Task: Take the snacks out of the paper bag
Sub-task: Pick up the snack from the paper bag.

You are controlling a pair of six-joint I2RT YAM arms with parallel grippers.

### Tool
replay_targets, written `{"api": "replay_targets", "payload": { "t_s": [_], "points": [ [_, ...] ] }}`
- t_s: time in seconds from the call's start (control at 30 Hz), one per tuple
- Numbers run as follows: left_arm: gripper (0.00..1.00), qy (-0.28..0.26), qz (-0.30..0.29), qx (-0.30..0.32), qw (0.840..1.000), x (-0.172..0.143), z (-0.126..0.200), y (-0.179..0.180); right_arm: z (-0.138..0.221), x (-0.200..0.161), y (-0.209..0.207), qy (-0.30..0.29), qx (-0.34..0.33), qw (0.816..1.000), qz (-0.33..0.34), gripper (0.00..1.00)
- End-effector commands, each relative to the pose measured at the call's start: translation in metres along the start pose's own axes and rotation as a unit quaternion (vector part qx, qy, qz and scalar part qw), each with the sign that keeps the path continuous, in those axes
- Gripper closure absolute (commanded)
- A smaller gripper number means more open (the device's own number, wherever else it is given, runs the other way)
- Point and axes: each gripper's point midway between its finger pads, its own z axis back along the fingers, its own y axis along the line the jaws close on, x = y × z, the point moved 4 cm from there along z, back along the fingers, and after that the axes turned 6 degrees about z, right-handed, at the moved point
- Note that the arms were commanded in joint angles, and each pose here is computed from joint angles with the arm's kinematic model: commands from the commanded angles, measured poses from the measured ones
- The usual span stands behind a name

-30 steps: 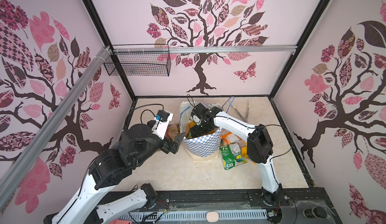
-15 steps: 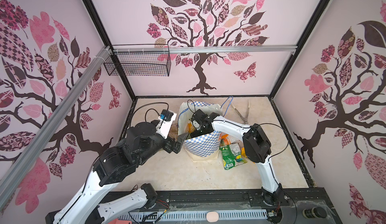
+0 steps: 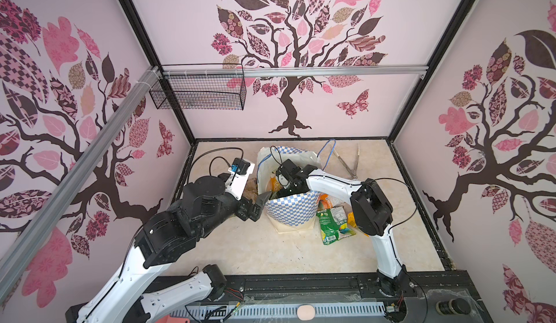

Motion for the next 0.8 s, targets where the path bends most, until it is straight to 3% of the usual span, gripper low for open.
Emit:
{"api": "replay_targets", "payload": {
  "t_s": [0.0,0.17,0.4,0.77],
  "points": [
    [0.04,-0.001,0.003,-0.005,1.000,-0.003,-0.002,-0.002,-0.027,-0.039,-0.003,0.081,-0.007,0.997,-0.011,0.45],
    [0.04,-0.003,0.004,-0.004,1.000,-0.002,-0.001,-0.001,-0.008,-0.024,0.001,0.050,-0.002,0.999,-0.011,0.70],
    [0.03,0.000,0.003,-0.005,1.000,-0.003,-0.003,-0.002,0.024,-0.006,0.007,0.003,0.004,1.000,-0.008,0.87],
    [0.04,-0.002,0.004,-0.006,1.000,-0.003,-0.001,-0.001,0.075,0.023,0.015,-0.071,0.010,0.997,-0.001,0.94]
  ]
}}
